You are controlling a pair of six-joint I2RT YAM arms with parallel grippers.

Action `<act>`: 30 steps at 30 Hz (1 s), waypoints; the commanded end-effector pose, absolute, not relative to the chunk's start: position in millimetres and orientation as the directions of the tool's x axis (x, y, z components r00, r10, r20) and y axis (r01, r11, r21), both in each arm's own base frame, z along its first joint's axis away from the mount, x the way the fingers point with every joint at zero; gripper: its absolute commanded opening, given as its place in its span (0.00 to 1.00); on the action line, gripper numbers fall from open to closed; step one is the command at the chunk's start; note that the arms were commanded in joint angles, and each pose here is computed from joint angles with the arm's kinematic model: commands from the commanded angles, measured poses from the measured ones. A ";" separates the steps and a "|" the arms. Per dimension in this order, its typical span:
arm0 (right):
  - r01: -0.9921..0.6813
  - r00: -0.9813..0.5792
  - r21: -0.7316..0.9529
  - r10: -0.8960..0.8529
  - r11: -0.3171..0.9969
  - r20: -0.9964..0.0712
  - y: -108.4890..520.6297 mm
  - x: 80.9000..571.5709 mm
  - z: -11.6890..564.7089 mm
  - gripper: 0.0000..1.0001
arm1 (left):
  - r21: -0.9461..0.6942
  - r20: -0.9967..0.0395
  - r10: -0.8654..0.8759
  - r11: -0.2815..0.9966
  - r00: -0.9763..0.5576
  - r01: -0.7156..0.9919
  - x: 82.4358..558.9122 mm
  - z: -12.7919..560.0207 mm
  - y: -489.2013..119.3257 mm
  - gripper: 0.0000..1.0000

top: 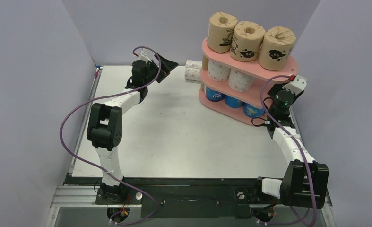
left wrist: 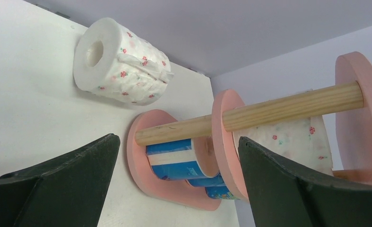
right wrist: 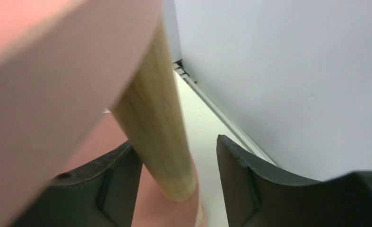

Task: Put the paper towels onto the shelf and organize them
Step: Adjust the shelf at the center of the board.

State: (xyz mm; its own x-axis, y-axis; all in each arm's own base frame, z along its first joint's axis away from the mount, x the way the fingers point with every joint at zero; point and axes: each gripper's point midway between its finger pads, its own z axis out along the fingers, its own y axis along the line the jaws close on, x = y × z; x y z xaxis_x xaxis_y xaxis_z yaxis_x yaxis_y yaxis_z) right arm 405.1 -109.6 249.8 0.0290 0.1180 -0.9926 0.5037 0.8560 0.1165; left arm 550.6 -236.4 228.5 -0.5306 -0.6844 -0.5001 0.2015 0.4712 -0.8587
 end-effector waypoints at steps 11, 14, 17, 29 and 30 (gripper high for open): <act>0.543 0.156 0.273 0.224 0.794 -0.962 -105.4 357.6 290.4 0.81 | -0.854 -0.513 -0.693 0.474 -0.507 0.216 543.7 242.4 -223.6 0.96; 0.528 0.145 0.302 0.266 0.794 -0.953 -92.5 343.6 286.1 0.81 | -0.858 -0.504 -0.695 0.474 -0.512 0.201 546.9 238.5 -220.2 0.96; 0.512 0.138 0.343 0.319 0.788 -0.938 -81.8 330.3 281.8 0.81 | -0.866 -0.485 -0.703 0.468 -0.520 0.175 551.1 228.8 -215.5 0.96; 0.259 0.021 0.472 0.484 0.842 -0.875 -16.2 287.3 276.0 0.82 | -0.865 -0.487 -0.697 0.470 -0.527 0.177 583.7 218.6 -208.6 0.96; 0.230 -0.012 0.473 0.489 0.850 -0.872 -6.7 285.6 268.0 0.82 | -0.868 -0.479 -0.688 0.464 -0.545 0.177 587.2 211.0 -211.6 0.96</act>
State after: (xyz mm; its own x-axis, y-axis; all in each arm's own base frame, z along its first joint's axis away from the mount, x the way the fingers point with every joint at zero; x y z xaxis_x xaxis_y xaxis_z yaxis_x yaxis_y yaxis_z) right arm 293.0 -46.9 296.2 0.1338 0.4237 -0.8959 0.3617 0.8207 0.4422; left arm 569.2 -205.7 197.7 -0.5376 -0.7072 -0.4592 0.1083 0.4822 -0.8693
